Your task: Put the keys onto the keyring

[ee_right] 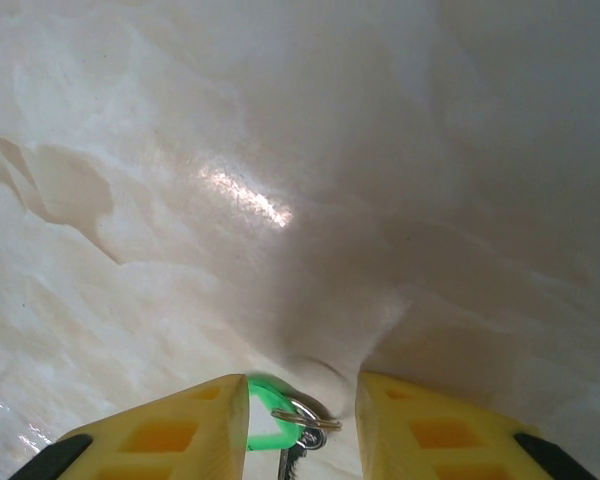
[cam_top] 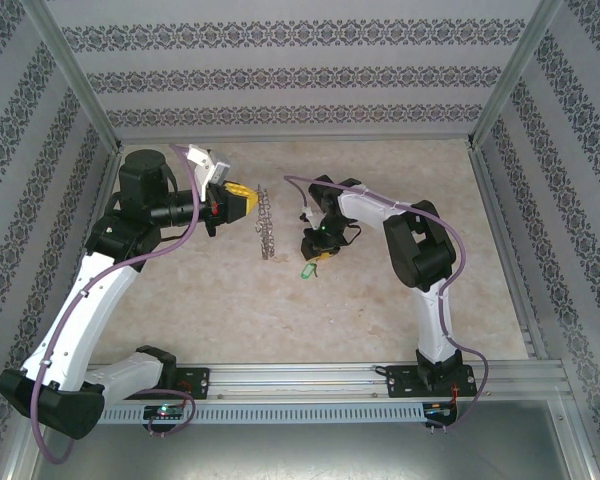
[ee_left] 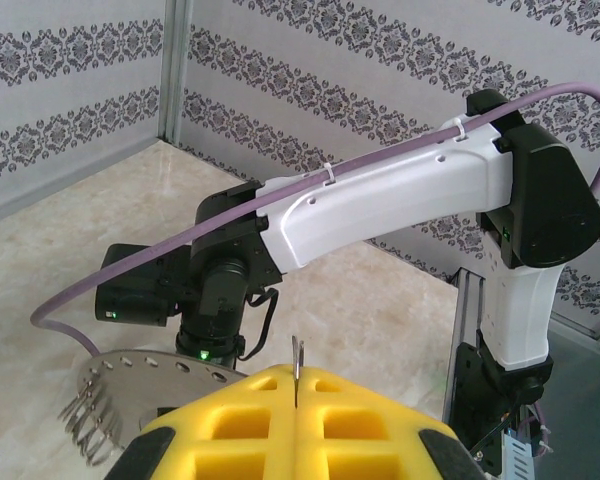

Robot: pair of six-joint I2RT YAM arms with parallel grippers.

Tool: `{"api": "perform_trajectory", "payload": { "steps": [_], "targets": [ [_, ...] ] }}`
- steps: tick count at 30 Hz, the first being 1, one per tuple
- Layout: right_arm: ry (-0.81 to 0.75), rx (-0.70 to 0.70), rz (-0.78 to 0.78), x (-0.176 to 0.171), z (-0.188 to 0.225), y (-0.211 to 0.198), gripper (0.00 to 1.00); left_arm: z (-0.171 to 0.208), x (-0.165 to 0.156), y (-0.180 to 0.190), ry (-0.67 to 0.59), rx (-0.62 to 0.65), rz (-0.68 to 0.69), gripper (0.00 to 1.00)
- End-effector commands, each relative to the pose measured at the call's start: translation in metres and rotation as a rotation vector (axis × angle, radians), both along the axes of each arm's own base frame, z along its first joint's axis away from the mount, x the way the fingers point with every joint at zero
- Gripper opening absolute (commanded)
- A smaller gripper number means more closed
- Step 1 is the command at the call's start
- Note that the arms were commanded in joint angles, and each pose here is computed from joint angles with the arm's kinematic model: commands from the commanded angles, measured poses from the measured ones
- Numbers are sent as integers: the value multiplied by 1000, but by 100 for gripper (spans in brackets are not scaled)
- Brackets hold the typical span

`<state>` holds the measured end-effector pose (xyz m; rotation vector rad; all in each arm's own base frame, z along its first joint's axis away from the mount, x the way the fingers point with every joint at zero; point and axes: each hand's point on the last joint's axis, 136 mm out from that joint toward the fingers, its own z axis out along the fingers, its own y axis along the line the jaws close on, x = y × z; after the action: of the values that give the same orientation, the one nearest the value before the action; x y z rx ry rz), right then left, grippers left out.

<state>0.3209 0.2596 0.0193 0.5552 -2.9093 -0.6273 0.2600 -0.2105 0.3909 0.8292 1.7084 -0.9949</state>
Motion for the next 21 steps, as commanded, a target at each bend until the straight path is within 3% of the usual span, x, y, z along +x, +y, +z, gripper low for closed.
{"api": "perform_trajectory", "payload": {
  "steps": [1, 21],
  "targets": [
    [109, 17, 29, -33, -1, 2, 34, 19, -2, 1, -70, -29, -13, 0],
    [113, 74, 19, -45, 6, 3, 28, 16, -3, 1, -54, -32, -16, 0]
  ]
}}
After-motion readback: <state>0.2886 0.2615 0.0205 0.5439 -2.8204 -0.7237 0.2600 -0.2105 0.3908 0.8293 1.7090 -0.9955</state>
